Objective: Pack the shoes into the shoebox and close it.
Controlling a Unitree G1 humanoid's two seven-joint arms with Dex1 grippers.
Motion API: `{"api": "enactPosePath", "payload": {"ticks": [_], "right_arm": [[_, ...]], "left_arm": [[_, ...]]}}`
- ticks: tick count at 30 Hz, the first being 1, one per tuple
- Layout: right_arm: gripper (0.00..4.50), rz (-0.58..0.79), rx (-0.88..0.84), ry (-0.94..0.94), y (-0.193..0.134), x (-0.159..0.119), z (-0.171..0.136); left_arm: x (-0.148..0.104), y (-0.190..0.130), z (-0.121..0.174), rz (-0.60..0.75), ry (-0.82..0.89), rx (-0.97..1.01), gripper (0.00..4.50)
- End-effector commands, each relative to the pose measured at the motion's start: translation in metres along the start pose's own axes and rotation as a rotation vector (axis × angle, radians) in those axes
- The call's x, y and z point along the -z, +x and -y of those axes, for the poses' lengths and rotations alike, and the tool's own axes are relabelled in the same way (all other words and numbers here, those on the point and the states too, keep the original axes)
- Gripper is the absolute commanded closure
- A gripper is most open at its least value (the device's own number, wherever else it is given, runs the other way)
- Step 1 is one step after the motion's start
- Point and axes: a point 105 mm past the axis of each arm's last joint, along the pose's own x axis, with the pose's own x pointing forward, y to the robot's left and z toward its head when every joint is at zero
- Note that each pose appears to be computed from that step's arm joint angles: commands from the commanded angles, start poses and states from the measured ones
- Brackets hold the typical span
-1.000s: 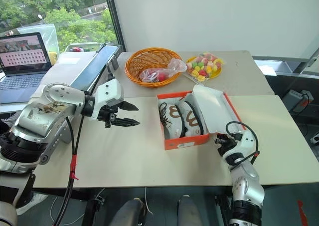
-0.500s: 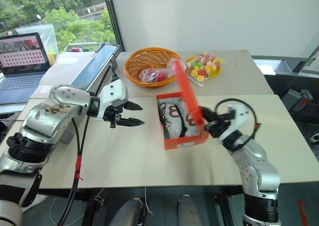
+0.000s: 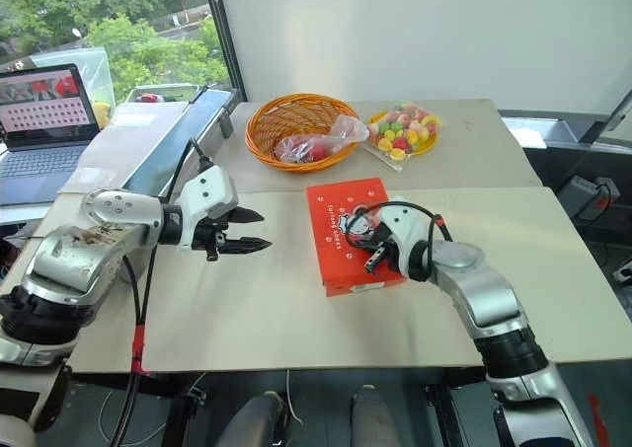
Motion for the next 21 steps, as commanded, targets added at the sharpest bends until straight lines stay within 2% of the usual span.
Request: {"api": "enactPosePath", "payload": {"ticks": [1,3,5,9,15,17,21], "right_arm": [[4.45,0.112,-0.065,-0.008,-0.008,-0.037,-0.003],[4.45,0.193,-0.108,0.006,-0.017,-0.056,-0.005],[4.03,0.251,-0.155,0.009,-0.026,-0.072,-0.009],[2.77,0.266,-0.261,-0.020,-0.037,-0.086,-0.026],[0.60,0.209,-0.360,-0.089,-0.043,-0.085,-0.043],[0.03,0.189,-0.375,-0.102,-0.043,-0.083,-0.045],[0.03,0.152,-0.385,-0.137,-0.040,-0.077,-0.047]], "left_arm": [[-0.010,-0.007,0.000,0.044,0.004,-0.056,1.79],[-0.008,-0.007,0.001,0.054,-0.018,-0.070,1.79],[-0.008,-0.006,0.006,0.081,-0.027,-0.067,1.79],[-0.013,-0.005,0.014,0.148,-0.038,-0.060,1.79],[-0.018,-0.009,0.020,0.233,-0.064,-0.061,1.79],[-0.017,-0.010,0.021,0.233,-0.064,-0.064,1.79],[-0.010,-0.015,0.020,0.207,-0.076,-0.080,1.79]]}}
